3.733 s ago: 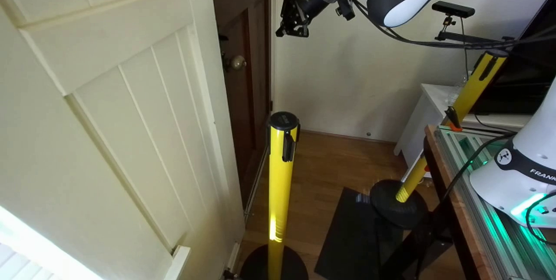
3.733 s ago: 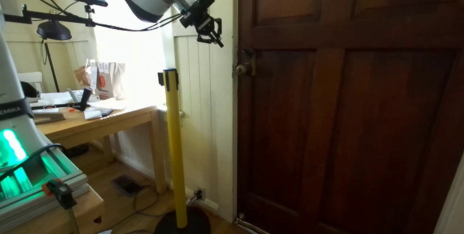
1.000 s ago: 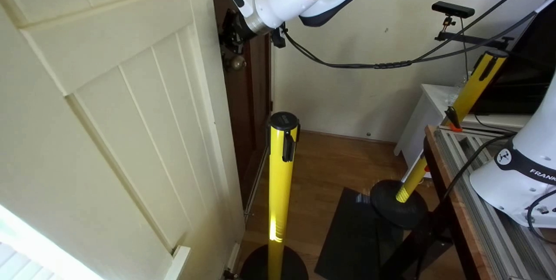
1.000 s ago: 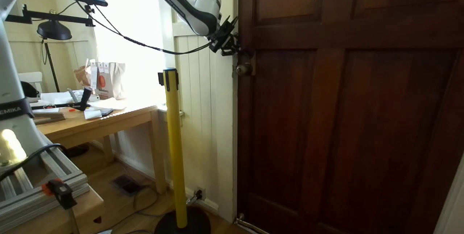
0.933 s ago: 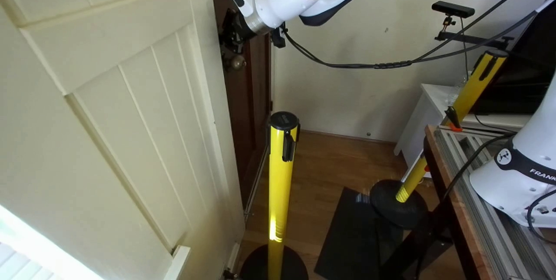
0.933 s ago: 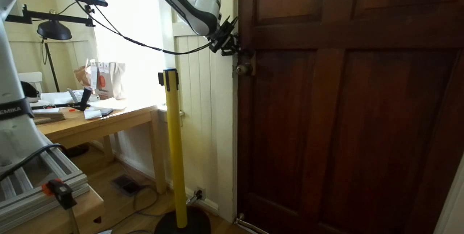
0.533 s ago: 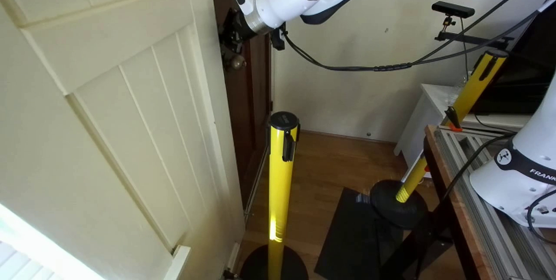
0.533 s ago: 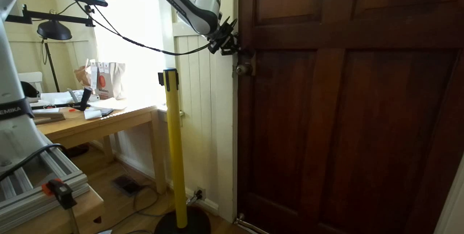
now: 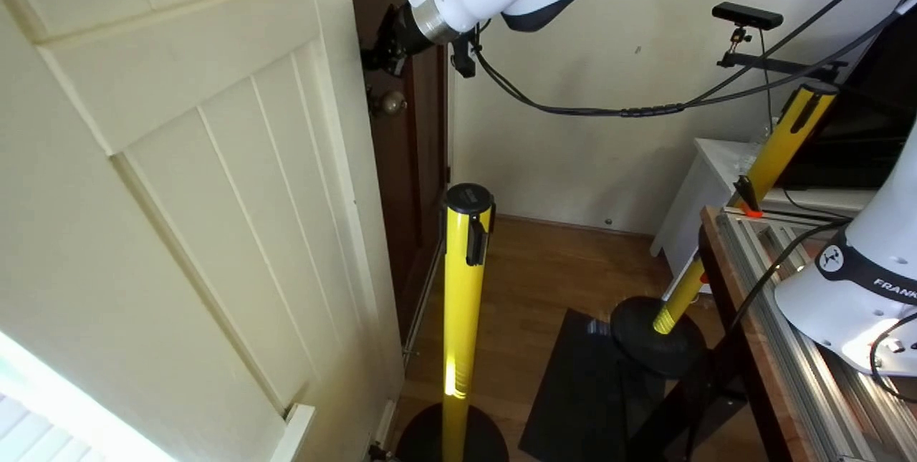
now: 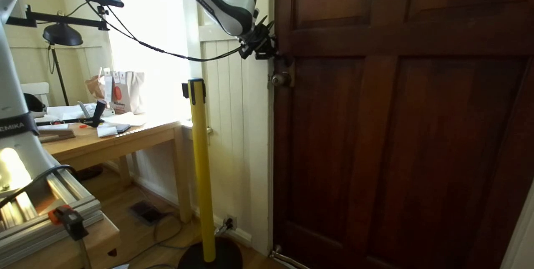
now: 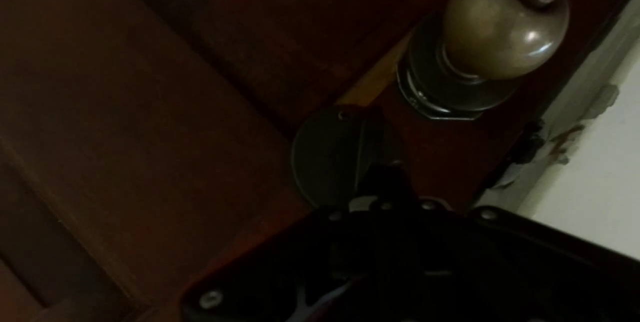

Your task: Turn the lock on the door.

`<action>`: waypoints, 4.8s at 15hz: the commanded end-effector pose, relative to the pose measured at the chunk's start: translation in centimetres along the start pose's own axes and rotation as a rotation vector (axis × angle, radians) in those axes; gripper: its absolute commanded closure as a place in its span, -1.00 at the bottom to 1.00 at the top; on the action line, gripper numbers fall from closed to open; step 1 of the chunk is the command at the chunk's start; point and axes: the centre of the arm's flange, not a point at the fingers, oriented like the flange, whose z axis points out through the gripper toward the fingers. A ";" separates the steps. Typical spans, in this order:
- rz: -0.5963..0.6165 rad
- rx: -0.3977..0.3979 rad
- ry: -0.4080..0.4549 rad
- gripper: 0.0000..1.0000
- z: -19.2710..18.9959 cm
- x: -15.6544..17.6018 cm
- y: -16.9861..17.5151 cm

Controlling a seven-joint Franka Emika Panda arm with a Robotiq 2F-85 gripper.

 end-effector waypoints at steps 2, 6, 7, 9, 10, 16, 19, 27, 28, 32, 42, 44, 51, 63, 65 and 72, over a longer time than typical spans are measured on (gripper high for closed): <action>0.114 -0.071 -0.069 1.00 -1.2 -3.3 4.7; 0.223 -0.072 -0.072 1.00 -2.1 -3.9 6.3; 0.246 -0.070 -0.072 1.00 -2.4 -4.3 6.7; 0.285 -0.082 -0.077 1.00 -2.9 -5.2 7.9; 0.308 -0.127 -0.101 1.00 -3.2 -6.5 9.9; 0.427 -0.173 -0.175 1.00 -5.5 -12.7 17.3; 0.386 0.022 -0.152 1.00 -6.4 -12.9 13.7; 0.216 0.297 -0.121 1.00 -8.5 -9.6 4.8; 0.192 0.295 -0.121 1.00 -8.9 -9.0 4.3; 0.156 0.241 -0.042 1.00 -9.8 -5.5 3.2; 0.159 0.229 0.040 1.00 -8.9 -3.2 2.2; 0.157 0.206 0.055 1.00 -8.0 -2.4 1.7; 0.159 0.129 0.023 1.00 -4.7 -1.5 0.1; 0.166 0.068 0.000 1.00 -0.6 -1.5 0.5; 0.165 0.066 0.007 1.00 -0.3 -1.7 0.5; 0.166 0.060 0.031 1.00 0.1 -1.3 0.9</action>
